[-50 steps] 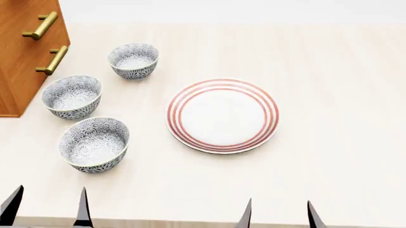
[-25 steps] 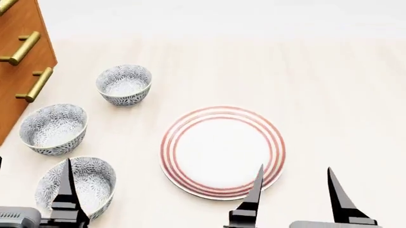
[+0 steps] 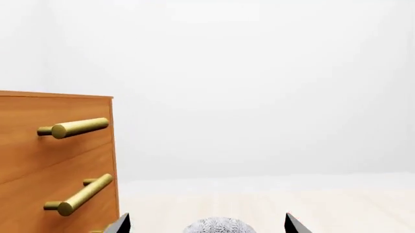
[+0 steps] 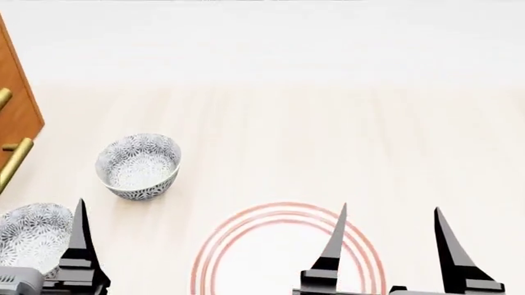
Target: Open the top drawer of the cabinet.
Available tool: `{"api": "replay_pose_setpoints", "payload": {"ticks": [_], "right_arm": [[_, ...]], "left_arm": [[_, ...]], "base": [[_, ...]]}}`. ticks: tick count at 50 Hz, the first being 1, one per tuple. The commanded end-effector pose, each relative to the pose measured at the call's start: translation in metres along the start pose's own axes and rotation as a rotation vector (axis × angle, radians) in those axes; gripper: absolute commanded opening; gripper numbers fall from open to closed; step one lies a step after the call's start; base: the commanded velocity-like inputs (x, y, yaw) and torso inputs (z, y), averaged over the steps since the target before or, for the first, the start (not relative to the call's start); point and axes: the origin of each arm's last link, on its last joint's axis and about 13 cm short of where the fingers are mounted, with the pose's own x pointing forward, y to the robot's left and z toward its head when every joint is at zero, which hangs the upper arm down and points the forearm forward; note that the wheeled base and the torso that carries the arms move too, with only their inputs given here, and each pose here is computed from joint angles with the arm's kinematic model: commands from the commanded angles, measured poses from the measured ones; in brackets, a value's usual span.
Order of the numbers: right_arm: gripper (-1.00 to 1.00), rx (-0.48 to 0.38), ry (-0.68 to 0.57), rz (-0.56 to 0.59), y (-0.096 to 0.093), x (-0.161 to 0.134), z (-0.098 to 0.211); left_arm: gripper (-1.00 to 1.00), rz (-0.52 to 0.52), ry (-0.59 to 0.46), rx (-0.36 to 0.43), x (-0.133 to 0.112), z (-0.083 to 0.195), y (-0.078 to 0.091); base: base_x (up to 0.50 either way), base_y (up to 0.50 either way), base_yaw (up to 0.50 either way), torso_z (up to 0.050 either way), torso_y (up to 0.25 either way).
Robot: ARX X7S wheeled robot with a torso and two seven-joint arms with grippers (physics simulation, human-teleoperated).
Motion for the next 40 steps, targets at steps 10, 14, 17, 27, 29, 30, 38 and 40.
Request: {"api": "replay_pose_setpoints", "payload": {"ticks": [10,14,17,27,29,30,38,40], "right_arm": [[1.00,0.009,-0.013,0.016,-0.001,-0.002,0.002],[1.00,0.010,-0.016,0.022,-0.001,-0.002,0.002],[1.00,0.017,-0.008,0.018,-0.001,-0.001,0.002],[1.00,-0.019,0.044,0.012,0.001,-0.008,-0.011],[1.00,-0.022,0.042,0.014,0.001,-0.008,-0.011],[1.00,-0.026,0.039,0.014,0.001,-0.008,-0.011],[1.00,-0.028,0.036,0.027,0.001,-0.009,-0.012],[1.00,-0.029,0.036,0.028,0.001,-0.009,-0.012]], "left_arm": [[1.00,-0.002,-0.003,0.002,-0.001,0.001,0.001],[1.00,-0.004,-0.006,0.006,-0.002,0.001,0.001],[1.00,-0.005,-0.008,0.008,-0.002,0.002,0.001],[1.00,-0.067,-0.156,1.163,0.078,0.066,0.040],[1.00,-0.084,-0.141,1.198,0.079,0.067,0.040],[1.00,-0.074,-0.145,1.264,0.083,0.068,0.041],[1.00,-0.011,-0.089,1.485,0.103,0.071,0.049],[1.00,-0.024,-0.058,1.503,0.103,0.069,0.049]], "base": [[0.50,0.00,0.00,0.000,0.002],[0.50,0.00,0.00,0.000,0.000],[0.50,0.00,0.00,0.000,0.000],[0.10,0.00,0.00,0.000,0.000],[0.00,0.00,0.00,0.000,0.000],[0.00,0.00,0.00,0.000,0.000],[0.00,0.00,0.00,0.000,0.000],[0.00,0.00,0.00,0.000,0.000]]}}
